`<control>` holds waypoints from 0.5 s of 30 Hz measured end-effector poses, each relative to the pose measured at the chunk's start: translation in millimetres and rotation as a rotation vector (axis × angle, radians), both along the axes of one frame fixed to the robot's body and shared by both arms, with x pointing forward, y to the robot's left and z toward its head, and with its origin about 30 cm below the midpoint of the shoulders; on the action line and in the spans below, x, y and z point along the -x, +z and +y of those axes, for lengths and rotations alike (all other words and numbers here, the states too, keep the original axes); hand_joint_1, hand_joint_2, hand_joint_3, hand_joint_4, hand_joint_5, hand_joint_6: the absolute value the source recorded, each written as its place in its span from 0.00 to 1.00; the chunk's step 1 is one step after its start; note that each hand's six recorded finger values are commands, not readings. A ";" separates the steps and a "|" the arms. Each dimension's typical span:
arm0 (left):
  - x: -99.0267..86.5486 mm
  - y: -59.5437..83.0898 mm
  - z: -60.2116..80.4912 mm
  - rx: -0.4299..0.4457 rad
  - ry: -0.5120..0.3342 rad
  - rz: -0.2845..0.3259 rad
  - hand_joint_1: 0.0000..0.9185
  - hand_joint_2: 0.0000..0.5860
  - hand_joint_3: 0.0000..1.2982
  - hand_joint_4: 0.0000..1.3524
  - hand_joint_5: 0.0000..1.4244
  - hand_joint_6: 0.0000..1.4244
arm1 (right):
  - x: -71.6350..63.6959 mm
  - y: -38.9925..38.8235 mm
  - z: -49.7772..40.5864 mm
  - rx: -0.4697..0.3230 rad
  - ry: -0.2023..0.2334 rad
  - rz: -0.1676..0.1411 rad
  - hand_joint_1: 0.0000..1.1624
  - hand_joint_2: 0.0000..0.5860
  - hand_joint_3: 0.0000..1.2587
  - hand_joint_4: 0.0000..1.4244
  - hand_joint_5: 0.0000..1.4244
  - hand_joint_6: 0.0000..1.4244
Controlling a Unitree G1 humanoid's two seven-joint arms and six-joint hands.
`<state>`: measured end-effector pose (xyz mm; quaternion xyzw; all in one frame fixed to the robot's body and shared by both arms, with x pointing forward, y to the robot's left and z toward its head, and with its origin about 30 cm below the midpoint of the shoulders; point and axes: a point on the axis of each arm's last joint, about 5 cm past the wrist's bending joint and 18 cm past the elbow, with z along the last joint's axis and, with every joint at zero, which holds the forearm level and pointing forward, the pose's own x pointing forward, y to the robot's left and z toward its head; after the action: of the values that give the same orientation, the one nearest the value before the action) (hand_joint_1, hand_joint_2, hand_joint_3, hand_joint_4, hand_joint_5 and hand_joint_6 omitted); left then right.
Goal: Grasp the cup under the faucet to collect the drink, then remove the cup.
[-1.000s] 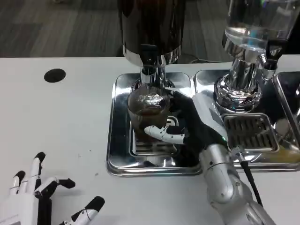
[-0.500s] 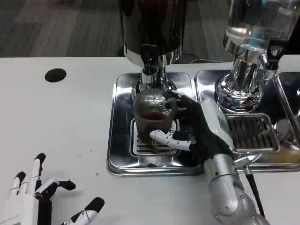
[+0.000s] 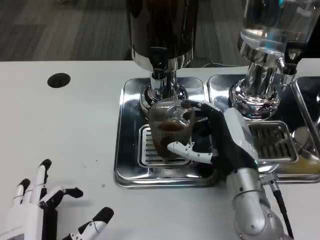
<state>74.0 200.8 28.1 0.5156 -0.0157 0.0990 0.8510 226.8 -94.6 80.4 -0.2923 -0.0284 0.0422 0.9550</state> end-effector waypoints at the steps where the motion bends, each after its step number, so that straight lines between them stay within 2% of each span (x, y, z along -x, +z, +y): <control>1: -0.4 0.0 -0.2 0.000 -0.001 -0.001 0.00 0.17 0.43 0.00 0.09 0.04 | 0.3 0.2 -0.4 0.000 0.001 0.001 0.70 0.36 0.44 0.43 0.35 0.36; 9: -4.2 -1.0 -2.3 0.005 -0.016 -0.001 0.00 0.17 0.41 0.00 0.09 0.04 | 2.1 6.0 -3.6 -0.002 -0.005 -0.016 0.70 0.37 0.44 0.43 0.35 0.36; 15: -9.7 -1.0 -3.9 0.007 -0.031 -0.005 0.00 0.17 0.39 0.00 0.09 0.04 | 8.7 9.2 -8.6 -0.009 -0.010 -0.029 0.69 0.37 0.44 0.43 0.35 0.36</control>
<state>83.7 196.9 27.1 0.5121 -0.0254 0.0872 0.8541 218.1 -103.2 89.7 -0.2887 -0.0409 0.0331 0.9560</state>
